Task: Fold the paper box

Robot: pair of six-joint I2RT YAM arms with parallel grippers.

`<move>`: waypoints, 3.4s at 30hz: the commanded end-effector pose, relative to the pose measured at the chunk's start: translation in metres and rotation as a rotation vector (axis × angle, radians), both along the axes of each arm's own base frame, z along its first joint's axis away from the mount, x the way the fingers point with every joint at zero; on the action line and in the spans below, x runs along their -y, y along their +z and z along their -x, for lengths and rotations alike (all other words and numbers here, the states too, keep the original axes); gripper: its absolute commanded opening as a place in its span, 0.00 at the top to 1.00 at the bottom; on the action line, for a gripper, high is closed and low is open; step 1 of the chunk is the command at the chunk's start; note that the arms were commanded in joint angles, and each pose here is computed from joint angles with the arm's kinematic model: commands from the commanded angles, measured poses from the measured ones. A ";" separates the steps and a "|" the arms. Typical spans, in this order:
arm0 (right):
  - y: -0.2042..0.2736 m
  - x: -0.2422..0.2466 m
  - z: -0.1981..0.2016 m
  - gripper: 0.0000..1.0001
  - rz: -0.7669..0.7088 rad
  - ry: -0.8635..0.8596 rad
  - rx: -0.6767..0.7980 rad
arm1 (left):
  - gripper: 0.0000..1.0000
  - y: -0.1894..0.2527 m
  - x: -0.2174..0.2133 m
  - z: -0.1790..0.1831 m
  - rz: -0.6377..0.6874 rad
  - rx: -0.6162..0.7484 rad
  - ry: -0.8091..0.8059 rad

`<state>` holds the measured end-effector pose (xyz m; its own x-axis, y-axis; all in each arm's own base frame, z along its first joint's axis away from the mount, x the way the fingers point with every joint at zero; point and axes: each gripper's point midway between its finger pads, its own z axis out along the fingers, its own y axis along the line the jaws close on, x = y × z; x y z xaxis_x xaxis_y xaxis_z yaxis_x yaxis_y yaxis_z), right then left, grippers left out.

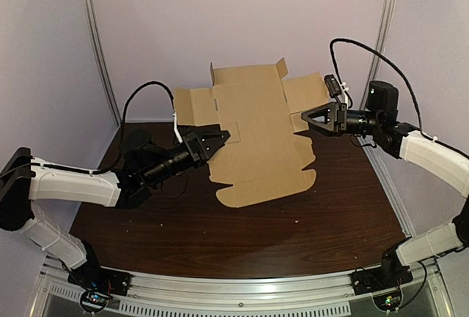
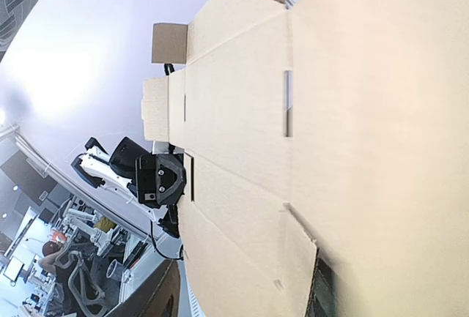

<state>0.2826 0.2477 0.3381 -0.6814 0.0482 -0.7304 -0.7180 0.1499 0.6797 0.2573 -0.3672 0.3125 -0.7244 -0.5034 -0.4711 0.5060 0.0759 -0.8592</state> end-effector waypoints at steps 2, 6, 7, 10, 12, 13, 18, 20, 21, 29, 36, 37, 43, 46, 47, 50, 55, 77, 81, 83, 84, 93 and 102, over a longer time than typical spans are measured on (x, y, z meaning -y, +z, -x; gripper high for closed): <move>-0.005 -0.014 0.012 0.40 0.008 0.070 0.008 | 1.00 0.002 0.012 0.007 -0.005 0.037 -0.063; -0.015 -0.018 0.009 0.41 0.027 0.078 -0.012 | 1.00 0.009 0.013 0.012 0.025 0.067 -0.088; -0.017 -0.018 0.009 0.41 0.029 0.083 -0.016 | 1.00 0.010 0.012 0.013 0.032 0.072 -0.092; -0.016 -0.015 0.017 0.42 0.063 0.100 -0.020 | 1.00 0.010 0.009 0.014 0.030 0.083 -0.083; -0.014 -0.005 0.025 0.42 0.117 0.095 0.005 | 1.00 0.006 0.007 0.014 0.006 0.088 -0.080; -0.012 0.001 0.029 0.43 0.139 0.092 0.028 | 1.00 0.006 0.007 0.015 -0.006 0.094 -0.079; -0.023 0.040 0.038 0.51 0.204 0.007 0.024 | 1.00 0.002 0.003 0.019 -0.049 0.115 -0.085; -0.029 0.058 0.033 0.53 0.204 -0.062 0.005 | 1.00 0.005 0.002 0.021 -0.043 0.123 -0.089; -0.032 0.066 0.029 0.54 0.200 -0.099 -0.002 | 1.00 0.008 0.002 0.023 -0.035 0.129 -0.097; -0.063 0.073 0.004 0.52 0.178 -0.164 -0.049 | 1.00 0.028 0.000 0.029 0.072 0.121 -0.135; -0.038 0.037 0.003 0.47 0.075 -0.034 -0.028 | 1.00 0.020 0.011 0.021 0.079 0.073 -0.152; -0.031 0.033 0.003 0.47 0.047 -0.015 -0.023 | 1.00 0.017 0.012 0.020 0.071 0.066 -0.150; -0.005 0.015 0.014 0.46 -0.082 0.104 -0.005 | 1.00 0.016 0.010 0.017 0.054 0.059 -0.128; -0.007 0.011 0.026 0.46 -0.083 0.145 -0.011 | 1.00 0.018 0.010 0.016 0.051 0.064 -0.121; -0.007 0.010 0.030 0.45 -0.081 0.158 -0.010 | 1.00 0.018 0.010 0.015 0.051 0.063 -0.116; -0.007 0.009 0.038 0.45 -0.078 0.190 -0.024 | 1.00 0.019 0.008 0.014 0.046 0.069 -0.100; -0.002 0.010 0.048 0.43 -0.078 0.220 -0.041 | 1.00 0.021 0.008 0.014 0.030 0.080 -0.099; -0.008 -0.006 0.057 0.47 -0.054 0.259 -0.074 | 1.00 0.026 0.015 0.023 0.062 0.090 -0.157; -0.007 -0.005 0.058 0.51 -0.051 0.248 -0.062 | 1.00 0.024 0.014 0.023 0.062 0.087 -0.155; -0.018 -0.003 0.053 0.60 -0.004 0.190 -0.050 | 1.00 0.021 0.015 0.022 0.049 0.088 -0.155; -0.025 -0.001 0.050 0.65 0.029 0.163 -0.054 | 1.00 0.018 0.015 0.022 0.040 0.088 -0.151; -0.044 0.008 0.034 0.96 0.135 0.049 -0.017 | 0.81 -0.008 0.016 0.018 -0.120 0.078 -0.125; -0.068 0.018 0.045 1.00 0.291 0.074 0.100 | 0.47 -0.080 -0.062 0.042 -0.852 0.098 -0.066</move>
<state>0.2449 0.2391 0.2803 -0.6819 -0.1337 -0.7191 -0.7277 0.2232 0.6486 0.2289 -0.3570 0.2616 -0.7411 -0.2002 -0.6408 0.5488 0.3690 -0.7501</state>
